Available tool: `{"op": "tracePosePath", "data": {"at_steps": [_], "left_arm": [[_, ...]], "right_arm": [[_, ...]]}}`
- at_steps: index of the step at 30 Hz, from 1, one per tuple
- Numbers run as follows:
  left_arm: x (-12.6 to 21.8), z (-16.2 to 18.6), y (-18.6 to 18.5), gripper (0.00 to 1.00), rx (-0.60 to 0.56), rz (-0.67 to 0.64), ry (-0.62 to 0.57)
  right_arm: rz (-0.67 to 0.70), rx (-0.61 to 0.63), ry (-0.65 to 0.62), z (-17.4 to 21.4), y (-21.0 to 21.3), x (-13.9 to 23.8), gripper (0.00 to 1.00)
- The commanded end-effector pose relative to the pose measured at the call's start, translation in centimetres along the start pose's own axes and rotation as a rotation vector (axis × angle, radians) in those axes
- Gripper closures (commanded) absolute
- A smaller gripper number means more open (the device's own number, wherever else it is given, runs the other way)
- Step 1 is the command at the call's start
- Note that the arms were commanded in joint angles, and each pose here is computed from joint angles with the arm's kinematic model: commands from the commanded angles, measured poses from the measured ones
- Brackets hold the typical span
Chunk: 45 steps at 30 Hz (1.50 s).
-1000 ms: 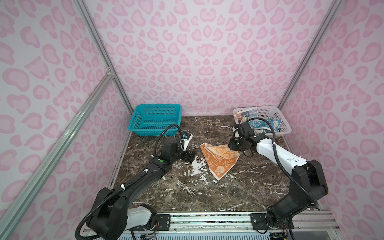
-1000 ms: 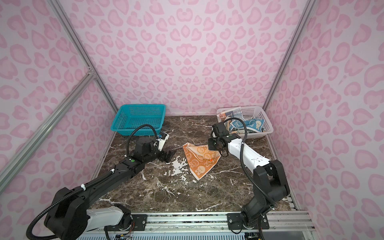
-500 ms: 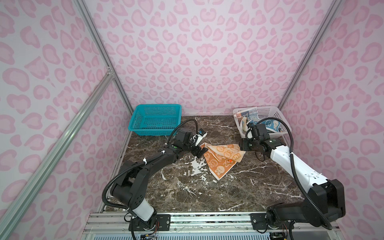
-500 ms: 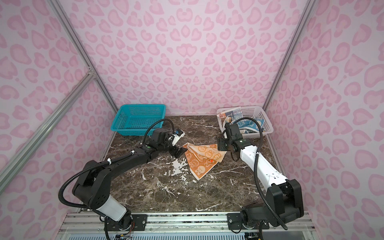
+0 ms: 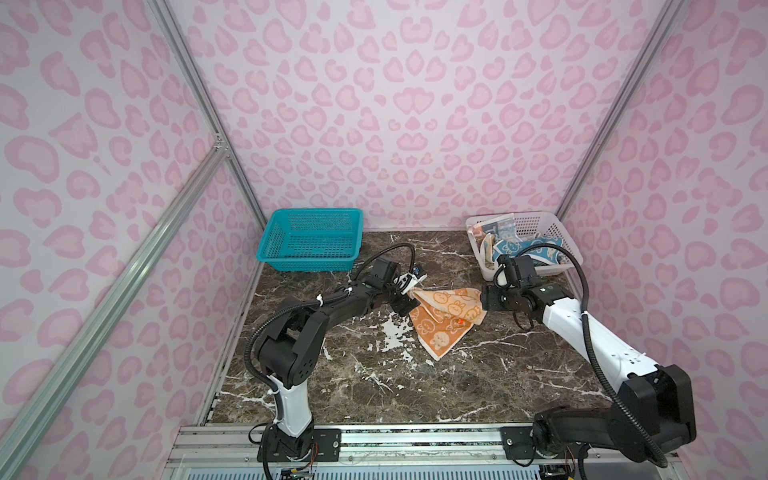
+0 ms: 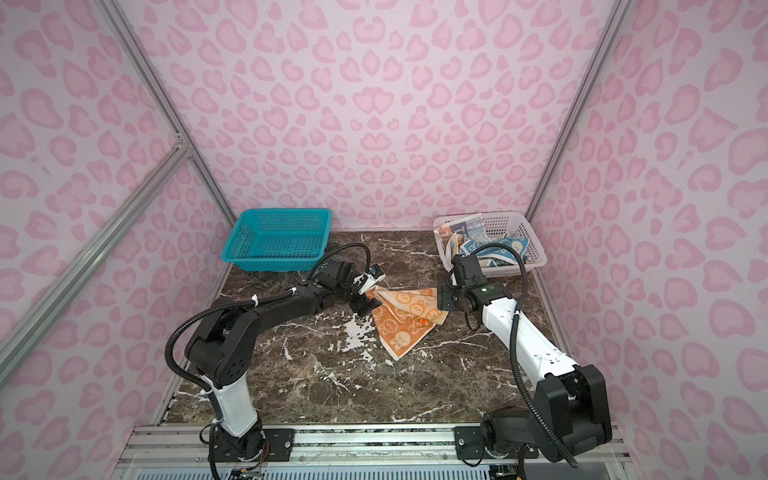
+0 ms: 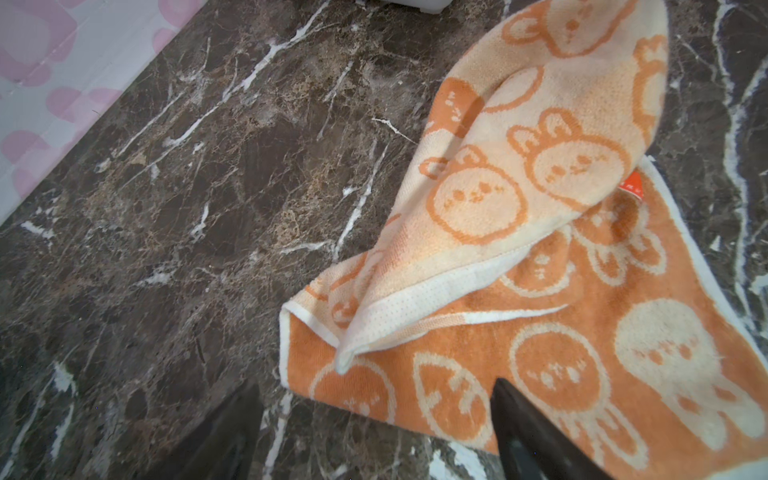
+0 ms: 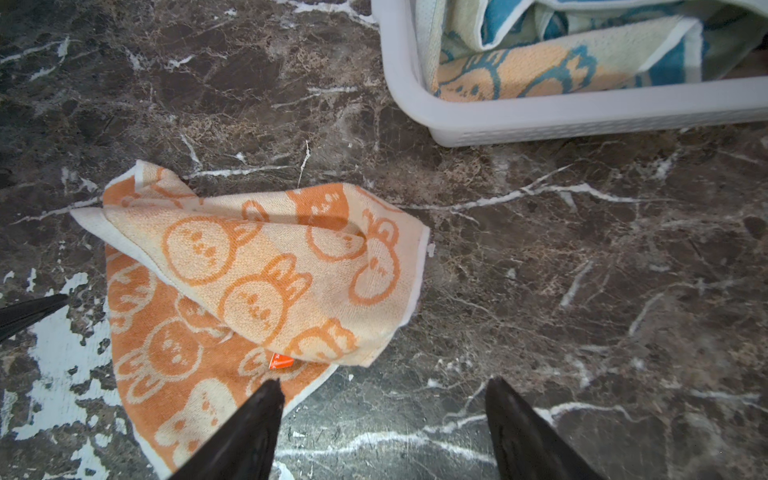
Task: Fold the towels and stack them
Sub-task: 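Grasp the towel's near corner with left gripper while right gripper grasps another corner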
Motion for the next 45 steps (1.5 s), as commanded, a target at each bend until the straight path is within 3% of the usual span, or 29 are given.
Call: {"op": "tracePosePath", "data": {"at_steps": [1,14,18,25,27,28,34,41,43,45], "left_arm": [[-0.7,-0.3,0.4,0.15,-0.026,0.011,-0.006],[-2.5,-0.3,0.5,0.25,-0.031,0.067,-0.009],[-2.8,-0.5,0.5,0.34,-0.019,0.08,-0.022],[-3.4,-0.1,0.8,0.62,0.035,0.063,0.005],[-3.1,-0.4,1.1,0.78,0.051,0.047,0.0],[-2.9,-0.6,1.3,0.94,0.064,0.036,0.001],[-2.1,-0.8,1.6,0.96,0.11,0.0,0.001],[-0.6,-1.1,1.3,0.96,0.122,-0.009,-0.005],[0.0,-1.3,1.1,0.96,0.12,-0.01,-0.012],[0.7,-1.5,1.1,0.96,0.121,-0.013,-0.017]], "right_arm": [[0.021,0.011,0.013,0.2,-0.2,-0.3,0.21],[0.041,0.03,0.07,1.5,-0.4,-1.0,0.21],[0.056,0.026,0.108,2.4,-0.3,-1.9,0.21],[0.009,0.004,0.169,5.5,1.5,-3.4,0.22],[-0.006,-0.031,0.172,6.3,1.9,-3.8,0.22],[-0.02,-0.06,0.169,6.6,2.1,-4.0,0.22],[-0.058,-0.203,0.174,8.1,2.4,-6.2,0.22],[-0.027,-0.214,0.146,7.4,2.5,-7.6,0.45],[-0.029,-0.205,0.147,7.1,2.6,-7.8,0.66],[-0.038,-0.189,0.148,6.8,2.7,-7.8,0.8]]}}
Point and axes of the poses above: each gripper's point midway between its finger pads, its own x axis back along the fingers, its own y axis along the line the jaws close on, z = x × y, the point moved 7 cm from there along x, back along the fingers, and after that the axes turned 15 degrees about -x, right-handed, at the moved point
